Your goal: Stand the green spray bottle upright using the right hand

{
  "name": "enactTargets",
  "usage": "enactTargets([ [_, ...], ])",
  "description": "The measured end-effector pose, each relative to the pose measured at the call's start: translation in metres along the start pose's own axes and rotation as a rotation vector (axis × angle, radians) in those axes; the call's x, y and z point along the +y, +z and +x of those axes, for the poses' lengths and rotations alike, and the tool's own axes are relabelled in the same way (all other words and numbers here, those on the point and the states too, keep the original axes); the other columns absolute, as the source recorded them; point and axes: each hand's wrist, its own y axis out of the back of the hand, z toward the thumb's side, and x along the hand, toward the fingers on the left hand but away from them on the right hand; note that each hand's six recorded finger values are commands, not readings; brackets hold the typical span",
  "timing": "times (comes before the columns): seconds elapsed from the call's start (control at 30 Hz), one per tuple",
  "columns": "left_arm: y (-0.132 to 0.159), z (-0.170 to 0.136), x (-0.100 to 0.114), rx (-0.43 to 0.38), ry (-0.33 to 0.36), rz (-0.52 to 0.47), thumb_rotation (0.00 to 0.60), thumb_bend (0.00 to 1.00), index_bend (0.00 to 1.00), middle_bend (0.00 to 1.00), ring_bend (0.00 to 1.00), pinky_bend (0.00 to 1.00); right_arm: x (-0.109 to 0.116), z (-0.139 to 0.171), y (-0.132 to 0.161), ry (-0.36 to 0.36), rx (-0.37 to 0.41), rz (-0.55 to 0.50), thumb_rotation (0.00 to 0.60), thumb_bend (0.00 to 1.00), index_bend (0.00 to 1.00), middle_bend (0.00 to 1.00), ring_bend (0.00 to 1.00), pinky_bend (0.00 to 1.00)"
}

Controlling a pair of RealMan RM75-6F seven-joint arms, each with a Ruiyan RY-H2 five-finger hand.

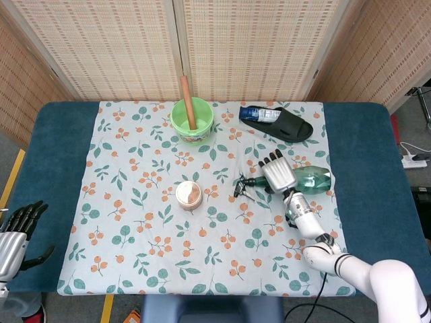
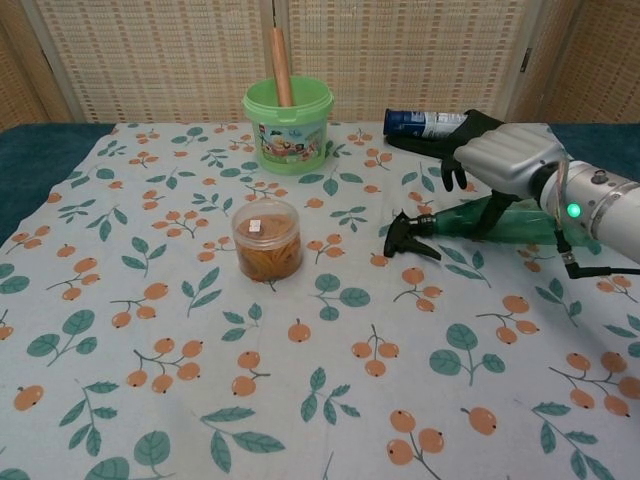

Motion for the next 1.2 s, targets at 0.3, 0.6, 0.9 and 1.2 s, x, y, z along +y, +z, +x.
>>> enactTargets([
  [0.3, 0.005, -0.001, -0.003, -0.027, -0.021, -0.019, 0.600, 0.26, 0.00, 0.00, 0.00, 0.00, -0.010, -0.009, 0.004, 0.046, -0.034, 0.017, 0.600, 0.00, 0.43, 0.39, 0.26, 0.21],
  [0.6, 0.005, -0.001, -0.004, -0.028, -0.024, -0.023, 0.600, 0.26, 0.00, 0.00, 0.00, 0.00, -0.004, -0.009, 0.005, -0.014, -0.048, 0.033, 0.600, 0.13, 0.62, 0.53, 0.41, 0.38],
  [0.9, 0.004, -0.001, -0.004, -0.030, -0.029, -0.029, 0.600, 0.26, 0.00, 0.00, 0.00, 0.00, -0.004, -0.007, 0.003, -0.045, -0.034, 0.010, 0.600, 0.19, 0.65, 0.55, 0.44, 0.44],
  [1.2, 0.004, 0.000, -0.006, -0.028, -0.034, -0.030, 0.600, 0.26, 0.00, 0.00, 0.00, 0.00, 0.035, -0.002, 0.005, -0.217, 0.003, -0.136, 0.600, 0.20, 0.67, 0.57, 0.46, 0.47],
])
